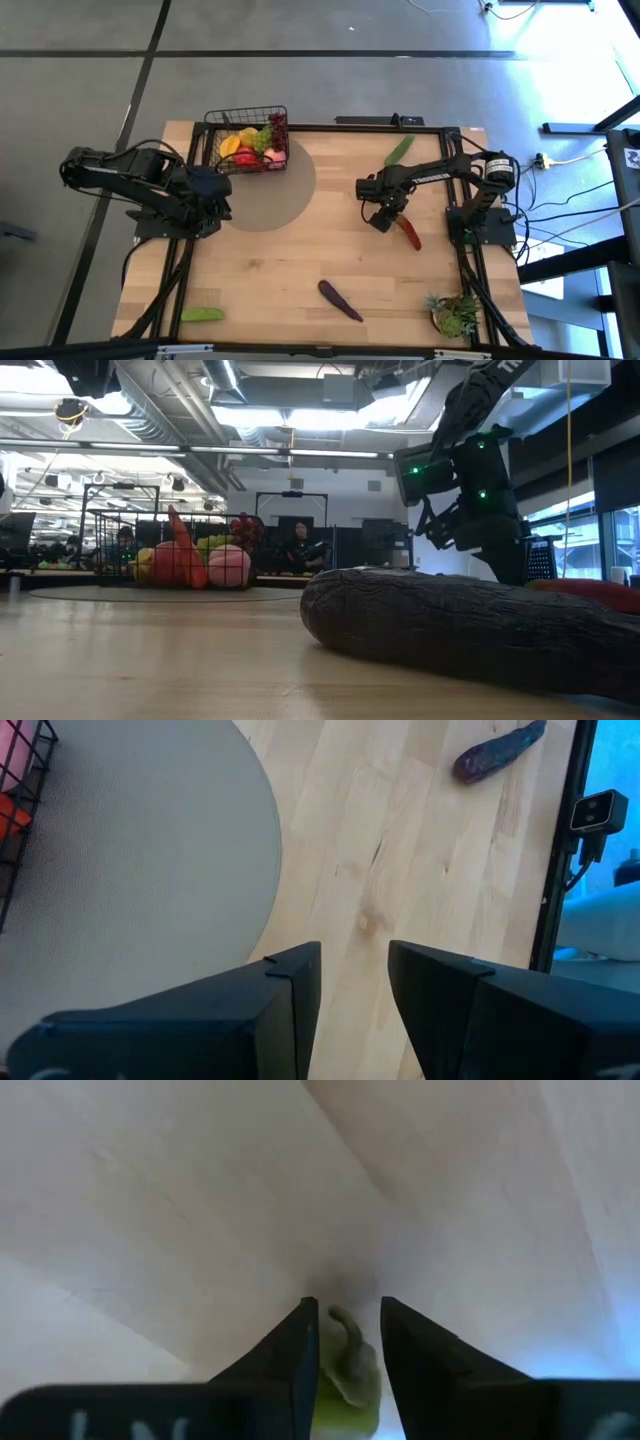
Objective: Build produce basket
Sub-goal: Put the red chilli pepper into the black wire basket
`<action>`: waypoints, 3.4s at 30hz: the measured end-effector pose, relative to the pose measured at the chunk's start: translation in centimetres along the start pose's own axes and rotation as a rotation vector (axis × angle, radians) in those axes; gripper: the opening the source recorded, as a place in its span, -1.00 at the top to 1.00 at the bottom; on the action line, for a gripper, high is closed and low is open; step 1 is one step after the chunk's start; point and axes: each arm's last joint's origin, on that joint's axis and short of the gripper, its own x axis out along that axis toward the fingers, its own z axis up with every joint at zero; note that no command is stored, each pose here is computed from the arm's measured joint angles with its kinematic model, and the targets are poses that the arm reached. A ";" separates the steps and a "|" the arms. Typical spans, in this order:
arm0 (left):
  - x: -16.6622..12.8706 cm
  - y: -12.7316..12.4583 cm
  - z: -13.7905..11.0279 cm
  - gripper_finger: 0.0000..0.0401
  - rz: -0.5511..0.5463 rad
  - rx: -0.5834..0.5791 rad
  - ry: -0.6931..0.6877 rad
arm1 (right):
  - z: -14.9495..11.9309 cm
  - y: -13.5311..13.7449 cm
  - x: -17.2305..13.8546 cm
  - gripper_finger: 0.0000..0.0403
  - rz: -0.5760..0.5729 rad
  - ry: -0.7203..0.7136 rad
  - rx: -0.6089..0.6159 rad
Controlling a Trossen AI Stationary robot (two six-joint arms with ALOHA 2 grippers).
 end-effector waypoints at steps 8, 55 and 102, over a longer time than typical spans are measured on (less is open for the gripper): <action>0.0 0.0 0.0 0.47 0.000 0.000 0.000 | 0.1 0.0 0.0 0.95 -0.001 -0.004 -0.038; 0.0 0.1 0.0 0.47 0.021 0.009 -0.014 | -0.8 0.3 -4.3 0.24 0.094 0.245 -0.054; 0.0 0.1 0.1 0.46 0.022 0.003 -0.018 | -2.2 -0.6 1.6 0.98 0.048 0.199 -0.094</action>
